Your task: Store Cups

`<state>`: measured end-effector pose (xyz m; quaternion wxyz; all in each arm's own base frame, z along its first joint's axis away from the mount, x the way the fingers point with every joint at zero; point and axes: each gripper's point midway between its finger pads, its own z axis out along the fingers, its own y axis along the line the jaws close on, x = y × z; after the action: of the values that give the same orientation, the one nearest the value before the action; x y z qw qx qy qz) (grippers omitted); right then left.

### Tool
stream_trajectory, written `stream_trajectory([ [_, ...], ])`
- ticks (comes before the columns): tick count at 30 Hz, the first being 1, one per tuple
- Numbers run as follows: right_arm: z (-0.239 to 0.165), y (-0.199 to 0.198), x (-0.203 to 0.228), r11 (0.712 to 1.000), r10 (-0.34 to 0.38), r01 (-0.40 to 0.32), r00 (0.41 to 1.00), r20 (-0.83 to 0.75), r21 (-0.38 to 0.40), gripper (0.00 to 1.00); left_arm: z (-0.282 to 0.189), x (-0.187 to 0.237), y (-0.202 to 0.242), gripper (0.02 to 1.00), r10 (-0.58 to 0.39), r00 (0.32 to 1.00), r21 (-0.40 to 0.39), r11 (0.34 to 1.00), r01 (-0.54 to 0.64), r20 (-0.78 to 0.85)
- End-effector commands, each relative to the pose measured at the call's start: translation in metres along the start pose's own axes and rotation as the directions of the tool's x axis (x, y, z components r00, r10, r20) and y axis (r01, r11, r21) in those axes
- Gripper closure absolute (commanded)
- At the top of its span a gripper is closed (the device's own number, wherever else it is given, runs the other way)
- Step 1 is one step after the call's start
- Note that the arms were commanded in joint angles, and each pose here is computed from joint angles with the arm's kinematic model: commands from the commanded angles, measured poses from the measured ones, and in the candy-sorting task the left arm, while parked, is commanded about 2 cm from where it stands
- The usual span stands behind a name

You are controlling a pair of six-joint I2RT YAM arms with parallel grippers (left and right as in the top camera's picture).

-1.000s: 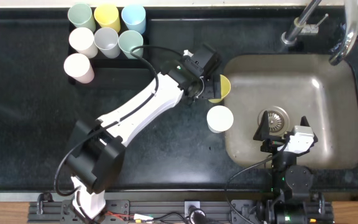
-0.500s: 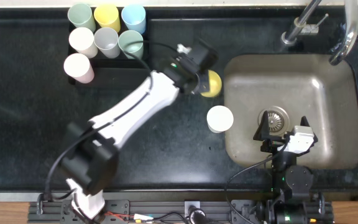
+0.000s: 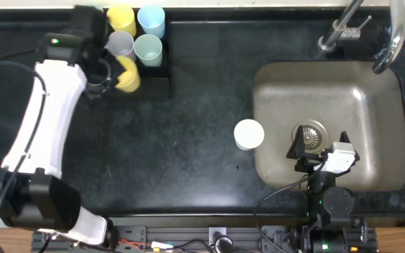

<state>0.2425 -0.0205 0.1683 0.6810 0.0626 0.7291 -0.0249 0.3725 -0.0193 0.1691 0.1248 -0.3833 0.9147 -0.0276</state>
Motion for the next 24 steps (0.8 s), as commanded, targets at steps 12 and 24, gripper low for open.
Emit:
stream_trajectory([
  [12, 0.0, 0.0, -0.003, 1.0, -0.001, 0.001, 1.0, 0.013, 0.0, 0.003, 0.036, -0.029, 0.006, 0.982, -0.108, 0.994, -0.009, 0.994, 0.108, -0.011],
  [24, 0.0, 0.0, -0.003, 1.0, -0.001, 0.001, 1.0, 0.013, 0.0, 0.003, 0.058, -0.026, 0.009, 0.982, -0.119, 0.991, -0.04, 0.992, 0.117, -0.064],
])
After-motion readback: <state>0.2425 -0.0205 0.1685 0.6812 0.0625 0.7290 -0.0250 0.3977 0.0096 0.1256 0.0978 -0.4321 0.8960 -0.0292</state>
